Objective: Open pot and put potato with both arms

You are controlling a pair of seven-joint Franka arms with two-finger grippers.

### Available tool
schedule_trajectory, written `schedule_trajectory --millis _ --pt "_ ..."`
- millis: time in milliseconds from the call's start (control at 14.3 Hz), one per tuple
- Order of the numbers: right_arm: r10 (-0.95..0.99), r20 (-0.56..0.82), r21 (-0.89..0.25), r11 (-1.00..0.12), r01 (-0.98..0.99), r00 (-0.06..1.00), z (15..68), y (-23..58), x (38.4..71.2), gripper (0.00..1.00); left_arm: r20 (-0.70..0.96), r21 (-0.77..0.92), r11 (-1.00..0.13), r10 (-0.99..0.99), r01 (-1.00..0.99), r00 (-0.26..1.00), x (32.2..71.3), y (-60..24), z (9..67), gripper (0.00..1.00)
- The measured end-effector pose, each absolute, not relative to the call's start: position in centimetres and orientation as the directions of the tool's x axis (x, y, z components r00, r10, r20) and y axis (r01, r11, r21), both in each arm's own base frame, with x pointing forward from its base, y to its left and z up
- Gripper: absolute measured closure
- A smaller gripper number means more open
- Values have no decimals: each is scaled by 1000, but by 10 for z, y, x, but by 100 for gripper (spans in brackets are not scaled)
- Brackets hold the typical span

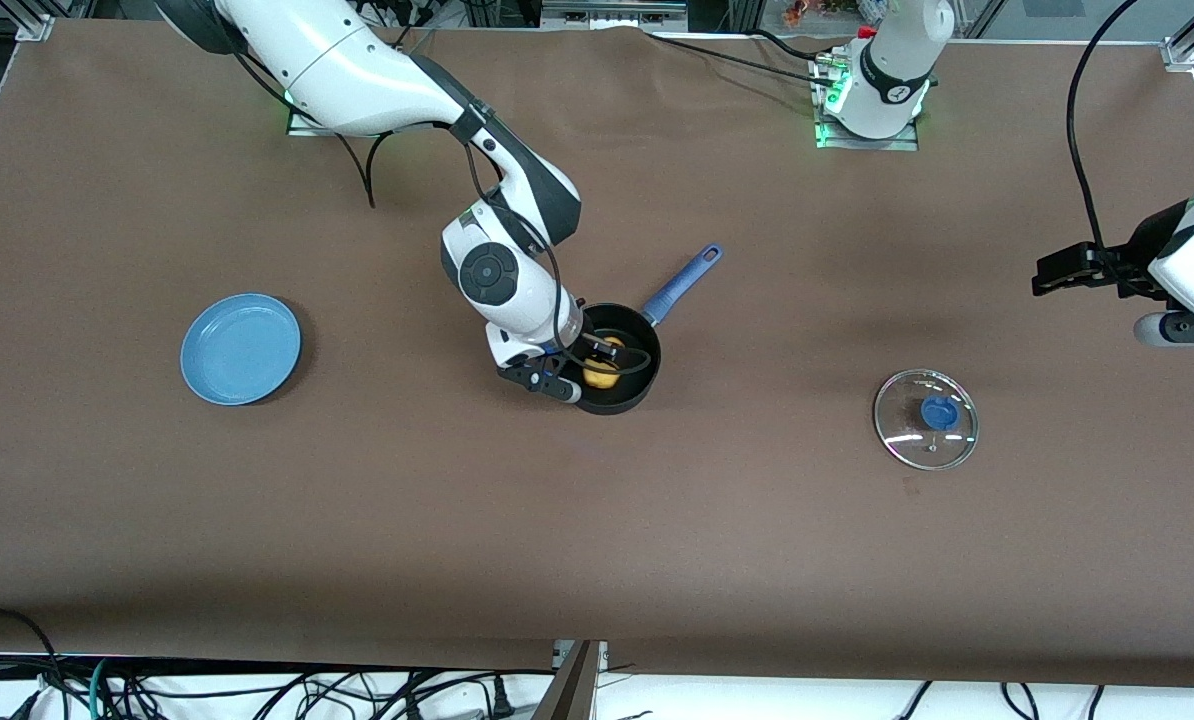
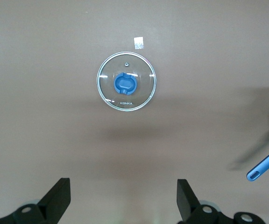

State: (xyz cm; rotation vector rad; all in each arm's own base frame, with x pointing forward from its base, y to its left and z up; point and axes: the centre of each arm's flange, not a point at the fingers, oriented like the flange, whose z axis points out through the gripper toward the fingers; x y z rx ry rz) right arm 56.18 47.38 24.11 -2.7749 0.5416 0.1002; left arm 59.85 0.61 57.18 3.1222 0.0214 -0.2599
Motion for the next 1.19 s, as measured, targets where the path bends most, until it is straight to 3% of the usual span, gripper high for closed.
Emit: schedule_trajectory --millis 210,420,769,1189 --pt "-344 -117 -275 -890 -363 932 273 471 567 0 -165 7 -1000 13 14 986 599 6 572 0" --pt "-362 -108 -223 -899 -378 926 342 435 584 0 -165 7 -1000 12 14 986 599 6 572 0" --pt "-257 -24 -104 -960 -258 966 473 277 621 0 -165 8 -1000 11 12 986 599 5 572 0" --pt "-63 -61 -22 -998 -65 996 514 123 630 0 -168 8 -1000 10 12 986 599 4 570 0"
